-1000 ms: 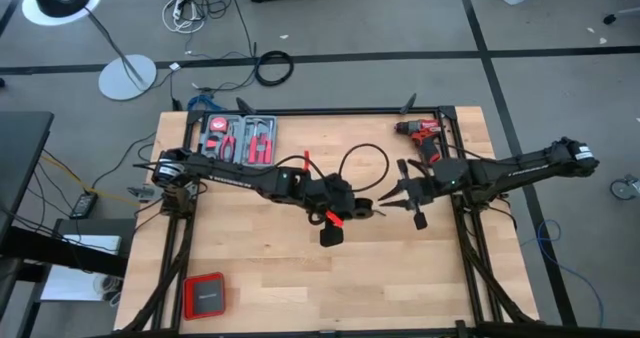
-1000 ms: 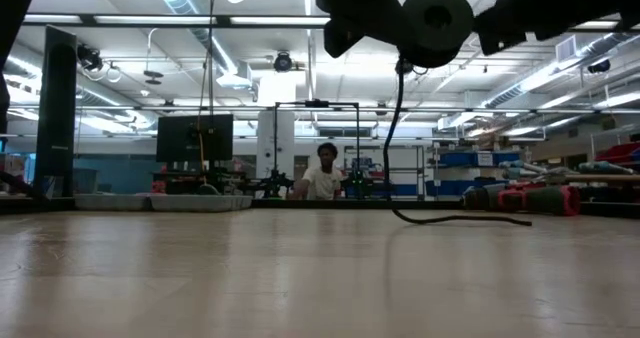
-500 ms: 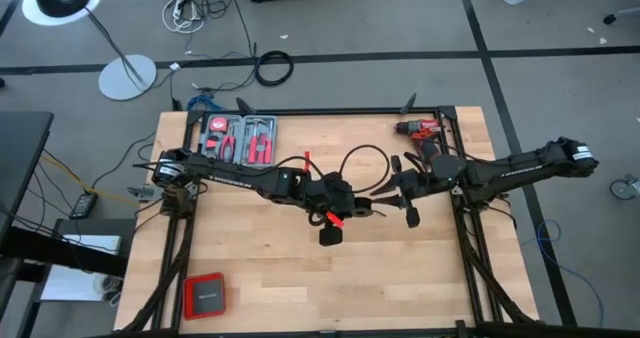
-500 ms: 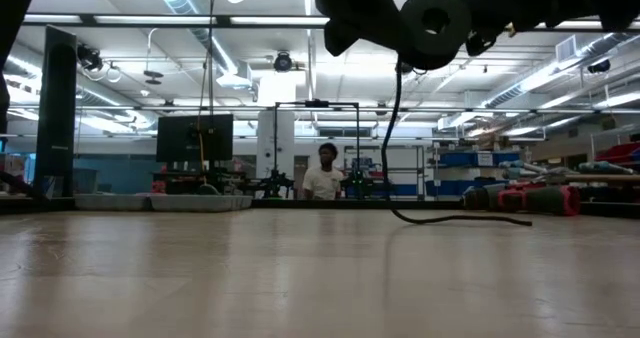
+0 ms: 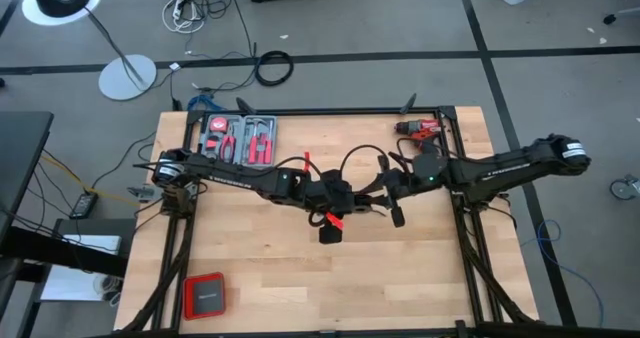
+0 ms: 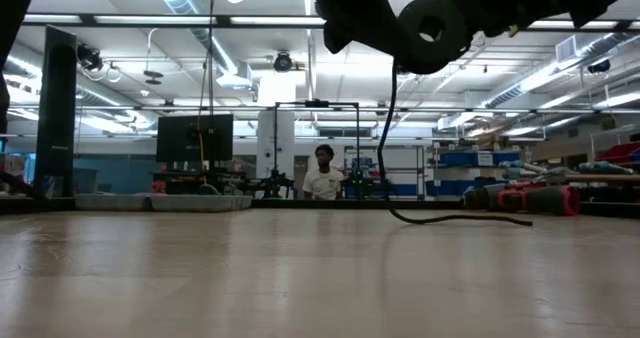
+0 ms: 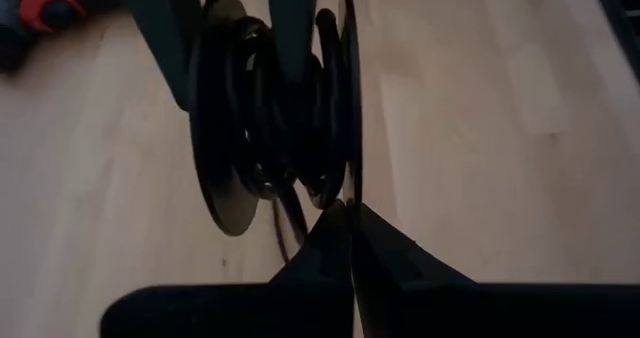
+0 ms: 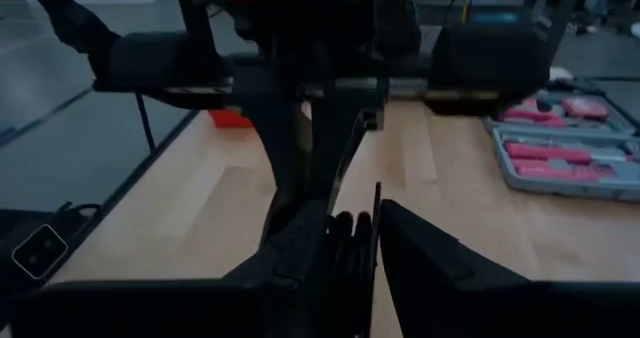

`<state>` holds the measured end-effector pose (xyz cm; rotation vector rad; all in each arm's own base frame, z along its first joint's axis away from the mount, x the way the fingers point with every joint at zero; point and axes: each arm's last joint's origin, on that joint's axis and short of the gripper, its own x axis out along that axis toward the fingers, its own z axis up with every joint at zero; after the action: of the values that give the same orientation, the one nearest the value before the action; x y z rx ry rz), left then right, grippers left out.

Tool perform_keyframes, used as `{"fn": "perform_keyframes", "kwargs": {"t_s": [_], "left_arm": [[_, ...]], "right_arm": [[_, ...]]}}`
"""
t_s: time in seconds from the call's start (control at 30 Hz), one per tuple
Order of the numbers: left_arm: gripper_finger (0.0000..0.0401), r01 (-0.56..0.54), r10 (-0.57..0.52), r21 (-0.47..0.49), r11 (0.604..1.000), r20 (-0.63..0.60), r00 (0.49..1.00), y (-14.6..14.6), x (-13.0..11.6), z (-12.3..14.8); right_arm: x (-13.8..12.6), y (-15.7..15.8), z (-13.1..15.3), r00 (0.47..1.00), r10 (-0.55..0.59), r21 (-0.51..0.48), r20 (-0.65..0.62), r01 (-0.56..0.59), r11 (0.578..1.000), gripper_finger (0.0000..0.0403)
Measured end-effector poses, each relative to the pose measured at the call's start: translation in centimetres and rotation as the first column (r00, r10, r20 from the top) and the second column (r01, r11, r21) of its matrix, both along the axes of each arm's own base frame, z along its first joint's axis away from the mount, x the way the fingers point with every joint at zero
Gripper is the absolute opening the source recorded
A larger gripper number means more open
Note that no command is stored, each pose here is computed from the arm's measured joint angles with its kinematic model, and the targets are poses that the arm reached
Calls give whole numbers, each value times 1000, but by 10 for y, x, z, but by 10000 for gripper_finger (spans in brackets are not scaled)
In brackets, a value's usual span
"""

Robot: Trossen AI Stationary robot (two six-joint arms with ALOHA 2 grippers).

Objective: Coil cords
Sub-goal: Coil the black wire on the spool

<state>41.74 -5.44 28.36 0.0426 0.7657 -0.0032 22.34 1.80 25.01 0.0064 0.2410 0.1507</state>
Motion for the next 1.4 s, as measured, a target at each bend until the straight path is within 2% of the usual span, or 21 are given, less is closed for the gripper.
{"fn": "perform_keyframes", "kwargs": {"t_s": [0.2, 0.37, 0.7, 0.8, 1.13, 1.4], "left_arm": [[0, -19, 20, 65, 998, -23, 1000, 0, -2, -2], [0, -49, 52, 97, 994, -25, 998, 1, -3, -3], [2, -78, 80, 88, 993, -23, 997, 2, -3, -3], [19, -102, 105, 80, 992, -33, 994, 3, -4, -4], [120, -142, 145, 80, 987, -27, 989, 5, -8, 3], [131, -156, 161, 82, 984, -66, 985, 6, -11, 1]], "right_arm": [[5, 0, -5, 1000, 2, 2, -27, -2, 1000, 79], [4, -1, -5, 999, -18, -19, -30, 17, 1000, 16], [4, -1, -5, 999, -35, -34, -36, 34, 999, 10], [4, -1, -6, 999, -36, -38, -40, 34, 999, 10], [0, -1, -3, 999, -32, -48, -29, 31, 998, 8], [-1, 1, -6, 998, -31, -57, -57, 28, 998, 7]]}}
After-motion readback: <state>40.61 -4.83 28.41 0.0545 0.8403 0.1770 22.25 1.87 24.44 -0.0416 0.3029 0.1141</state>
